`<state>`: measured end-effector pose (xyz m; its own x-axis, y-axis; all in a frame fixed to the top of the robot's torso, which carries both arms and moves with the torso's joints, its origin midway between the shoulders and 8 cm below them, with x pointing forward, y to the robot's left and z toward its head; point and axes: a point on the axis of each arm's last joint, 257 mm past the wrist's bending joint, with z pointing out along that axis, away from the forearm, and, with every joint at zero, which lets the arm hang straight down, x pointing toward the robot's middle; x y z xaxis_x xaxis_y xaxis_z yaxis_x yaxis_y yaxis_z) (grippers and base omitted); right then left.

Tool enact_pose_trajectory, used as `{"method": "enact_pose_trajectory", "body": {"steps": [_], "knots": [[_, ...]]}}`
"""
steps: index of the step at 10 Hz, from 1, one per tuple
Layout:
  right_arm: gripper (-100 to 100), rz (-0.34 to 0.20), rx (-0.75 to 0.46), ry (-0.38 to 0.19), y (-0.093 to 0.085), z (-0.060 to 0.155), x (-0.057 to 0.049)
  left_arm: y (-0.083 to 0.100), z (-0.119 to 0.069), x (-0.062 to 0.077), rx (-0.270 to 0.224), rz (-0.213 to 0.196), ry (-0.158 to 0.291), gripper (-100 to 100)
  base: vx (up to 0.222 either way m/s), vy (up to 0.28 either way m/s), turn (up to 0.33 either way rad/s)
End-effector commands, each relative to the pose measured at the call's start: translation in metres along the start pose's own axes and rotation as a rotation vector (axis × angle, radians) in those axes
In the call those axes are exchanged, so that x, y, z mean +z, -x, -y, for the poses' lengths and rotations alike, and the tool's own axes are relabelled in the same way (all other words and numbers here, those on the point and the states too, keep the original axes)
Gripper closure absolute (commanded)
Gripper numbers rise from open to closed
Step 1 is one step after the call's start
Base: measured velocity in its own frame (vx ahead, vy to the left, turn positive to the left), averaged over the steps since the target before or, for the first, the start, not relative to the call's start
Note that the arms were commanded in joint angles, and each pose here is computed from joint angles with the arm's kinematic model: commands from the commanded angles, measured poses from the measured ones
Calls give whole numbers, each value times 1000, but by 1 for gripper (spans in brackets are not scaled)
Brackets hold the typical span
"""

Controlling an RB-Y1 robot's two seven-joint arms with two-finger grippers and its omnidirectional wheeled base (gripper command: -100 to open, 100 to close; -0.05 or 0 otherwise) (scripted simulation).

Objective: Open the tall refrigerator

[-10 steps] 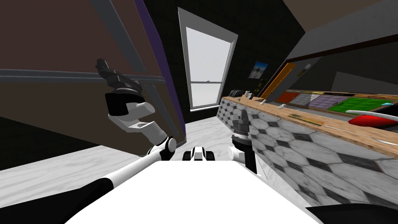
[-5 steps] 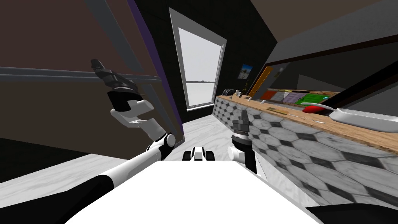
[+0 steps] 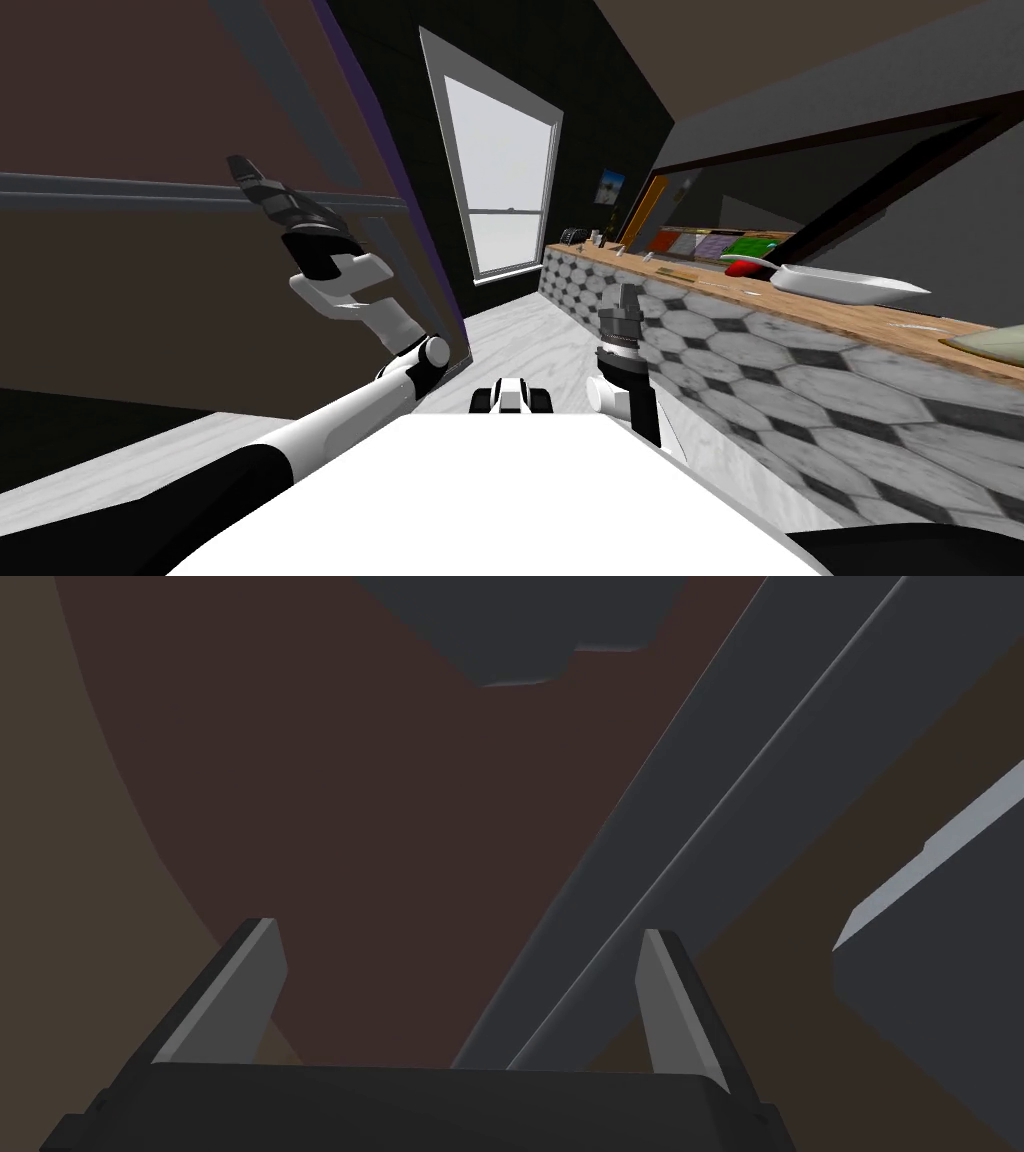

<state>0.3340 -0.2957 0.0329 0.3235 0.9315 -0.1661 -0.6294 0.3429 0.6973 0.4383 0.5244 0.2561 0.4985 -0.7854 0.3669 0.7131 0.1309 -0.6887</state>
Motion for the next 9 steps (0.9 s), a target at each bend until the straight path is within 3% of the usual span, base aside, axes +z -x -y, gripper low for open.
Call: {"method": "enact_pose_trajectory", "body": {"steps": [1,2,3,4,5,6,7,8,9], "knots": [[0,0,0,0,0,0,0,14,-1,13,19,34,-21,-100,-97,-4,-241],[0,0,0,0,0,0,0,13,-14,14,21,31,4,-100,-108,12,-192],[0,0,0,0,0,0,0,26,-3,23,34,62,-36,-100,-127,7,-257],[0,0,0,0,0,0,0,24,-20,25,36,58,-3,-100,-109,7,-150],[0,0,0,0,0,0,0,24,-16,23,34,58,-10,-100,-41,5,-18],[0,0,0,0,0,0,0,12,-18,14,21,31,11,100,93,7,228],[0,0,-1,-1,0,0,0,13,-14,14,21,31,4,100,125,9,235],[0,0,-1,0,0,0,0,-1,-25,4,6,-2,41,100,156,-6,381],[0,0,-1,-1,0,0,0,0,-13,3,4,2,20,100,125,-32,120]]}}
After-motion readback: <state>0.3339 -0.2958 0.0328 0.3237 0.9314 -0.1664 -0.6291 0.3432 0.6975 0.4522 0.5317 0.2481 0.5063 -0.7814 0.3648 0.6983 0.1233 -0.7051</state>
